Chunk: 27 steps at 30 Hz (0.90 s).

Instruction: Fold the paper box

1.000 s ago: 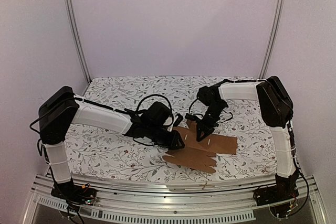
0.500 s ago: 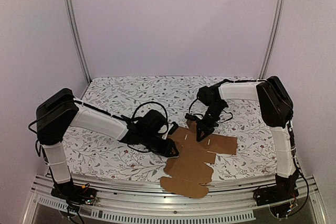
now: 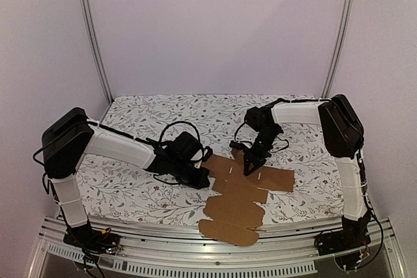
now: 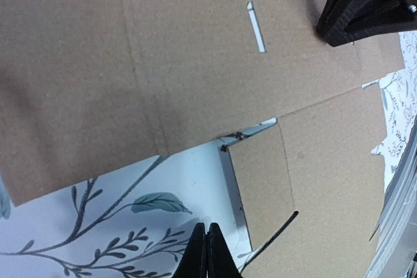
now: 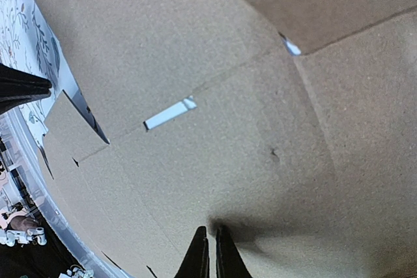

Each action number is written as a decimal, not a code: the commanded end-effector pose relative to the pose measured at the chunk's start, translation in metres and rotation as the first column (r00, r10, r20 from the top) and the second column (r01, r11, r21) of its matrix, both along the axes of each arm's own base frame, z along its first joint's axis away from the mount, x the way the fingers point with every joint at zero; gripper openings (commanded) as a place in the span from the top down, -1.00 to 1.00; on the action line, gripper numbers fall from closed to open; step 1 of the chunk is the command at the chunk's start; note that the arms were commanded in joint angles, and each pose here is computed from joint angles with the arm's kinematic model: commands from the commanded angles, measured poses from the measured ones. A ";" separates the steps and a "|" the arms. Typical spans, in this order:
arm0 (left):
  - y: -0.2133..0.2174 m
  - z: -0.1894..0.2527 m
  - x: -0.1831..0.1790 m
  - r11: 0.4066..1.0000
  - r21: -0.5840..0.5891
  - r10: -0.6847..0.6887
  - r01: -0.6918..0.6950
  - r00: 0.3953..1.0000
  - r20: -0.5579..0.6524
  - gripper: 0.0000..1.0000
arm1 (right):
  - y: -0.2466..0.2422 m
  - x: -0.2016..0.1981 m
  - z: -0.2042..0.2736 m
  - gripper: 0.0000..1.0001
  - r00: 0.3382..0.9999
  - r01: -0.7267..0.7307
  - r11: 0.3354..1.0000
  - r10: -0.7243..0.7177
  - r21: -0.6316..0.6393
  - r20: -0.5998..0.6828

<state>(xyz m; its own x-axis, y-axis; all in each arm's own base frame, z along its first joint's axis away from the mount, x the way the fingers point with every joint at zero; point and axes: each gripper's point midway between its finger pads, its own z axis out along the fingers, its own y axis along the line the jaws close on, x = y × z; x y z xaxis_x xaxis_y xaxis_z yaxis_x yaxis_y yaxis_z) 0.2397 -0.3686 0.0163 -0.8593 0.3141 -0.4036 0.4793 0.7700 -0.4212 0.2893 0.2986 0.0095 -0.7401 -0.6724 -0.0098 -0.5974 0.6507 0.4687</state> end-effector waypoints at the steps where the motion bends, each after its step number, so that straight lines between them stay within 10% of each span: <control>1: 0.011 -0.023 0.002 0.995 0.098 0.011 -0.008 1.000 -0.028 0.98 | -0.026 -0.007 -0.054 0.91 1.000 -0.028 0.988 0.026 -0.149 -0.014; 27: -0.049 0.025 -0.019 0.986 -0.112 -0.126 0.122 0.992 -0.030 1.00 | -0.027 -0.008 -0.056 0.91 0.999 -0.029 0.987 0.027 -0.156 -0.018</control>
<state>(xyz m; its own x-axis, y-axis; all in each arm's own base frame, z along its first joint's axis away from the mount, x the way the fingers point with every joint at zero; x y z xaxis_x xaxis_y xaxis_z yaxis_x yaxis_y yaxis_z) 0.2261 -0.3992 0.0224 -0.8502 0.3632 -0.3811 0.5190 0.6998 -0.4909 0.2893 0.2986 0.0095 -0.7378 -0.6749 -0.0116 -0.6002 0.6481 0.4687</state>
